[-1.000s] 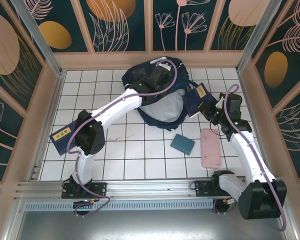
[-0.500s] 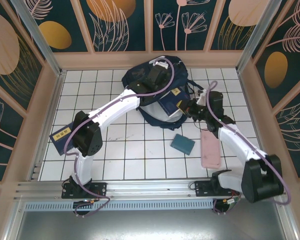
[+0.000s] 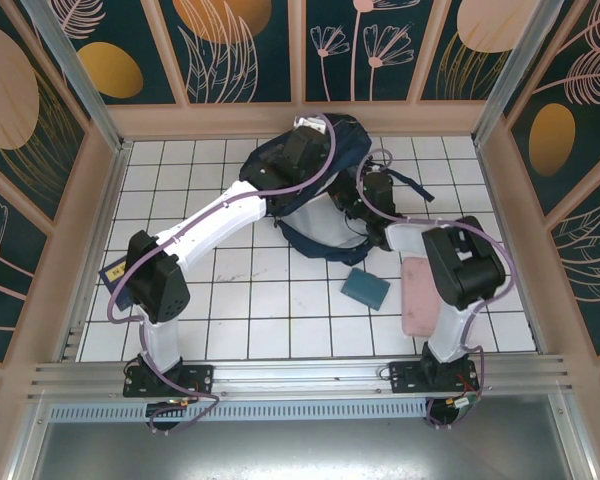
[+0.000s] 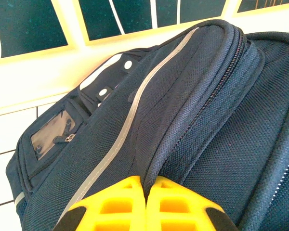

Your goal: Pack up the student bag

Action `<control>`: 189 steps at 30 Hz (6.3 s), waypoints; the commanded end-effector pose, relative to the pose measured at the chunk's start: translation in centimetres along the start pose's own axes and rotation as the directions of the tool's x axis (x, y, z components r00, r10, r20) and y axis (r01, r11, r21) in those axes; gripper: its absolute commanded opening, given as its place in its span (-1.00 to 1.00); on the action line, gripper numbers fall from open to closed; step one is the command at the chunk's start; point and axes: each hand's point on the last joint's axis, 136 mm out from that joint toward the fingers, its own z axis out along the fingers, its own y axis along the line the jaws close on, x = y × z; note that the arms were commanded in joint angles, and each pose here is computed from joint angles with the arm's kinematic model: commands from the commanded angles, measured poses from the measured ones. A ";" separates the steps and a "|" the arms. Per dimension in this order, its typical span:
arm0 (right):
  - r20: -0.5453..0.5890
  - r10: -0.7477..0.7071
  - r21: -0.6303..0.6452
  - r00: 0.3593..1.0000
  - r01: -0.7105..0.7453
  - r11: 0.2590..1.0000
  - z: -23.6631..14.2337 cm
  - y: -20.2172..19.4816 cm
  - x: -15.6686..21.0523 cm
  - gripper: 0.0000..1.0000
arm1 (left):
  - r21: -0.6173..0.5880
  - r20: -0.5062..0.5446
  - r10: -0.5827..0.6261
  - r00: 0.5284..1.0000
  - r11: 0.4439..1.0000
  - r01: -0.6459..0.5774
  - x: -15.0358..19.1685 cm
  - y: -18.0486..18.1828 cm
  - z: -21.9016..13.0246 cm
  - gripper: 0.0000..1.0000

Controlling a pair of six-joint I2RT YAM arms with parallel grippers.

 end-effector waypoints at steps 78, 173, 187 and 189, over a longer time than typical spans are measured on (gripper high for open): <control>-0.050 -0.322 0.255 0.945 0.324 0.911 -9.9 3.7 -0.4 0.70 | -0.386 -0.324 -0.596 0.734 0.792 0.472 25.3 19.4 -4.7 0.90; -0.763 -0.614 -0.056 0.202 0.926 0.373 7.6 -2.3 28.3 -0.25 | -0.437 -0.245 -0.874 0.420 0.486 0.757 33.3 25.8 -11.3 0.37; -0.790 -0.527 -0.039 0.314 0.831 0.555 5.6 -3.4 27.4 -0.33 | -0.225 -0.374 -0.832 0.411 0.511 0.830 31.7 22.5 -9.2 0.16; -0.788 -0.526 -0.054 0.320 0.815 0.577 5.7 -3.1 27.7 -0.34 | -0.212 -0.387 -0.828 0.406 0.509 0.835 31.7 22.3 -9.0 0.05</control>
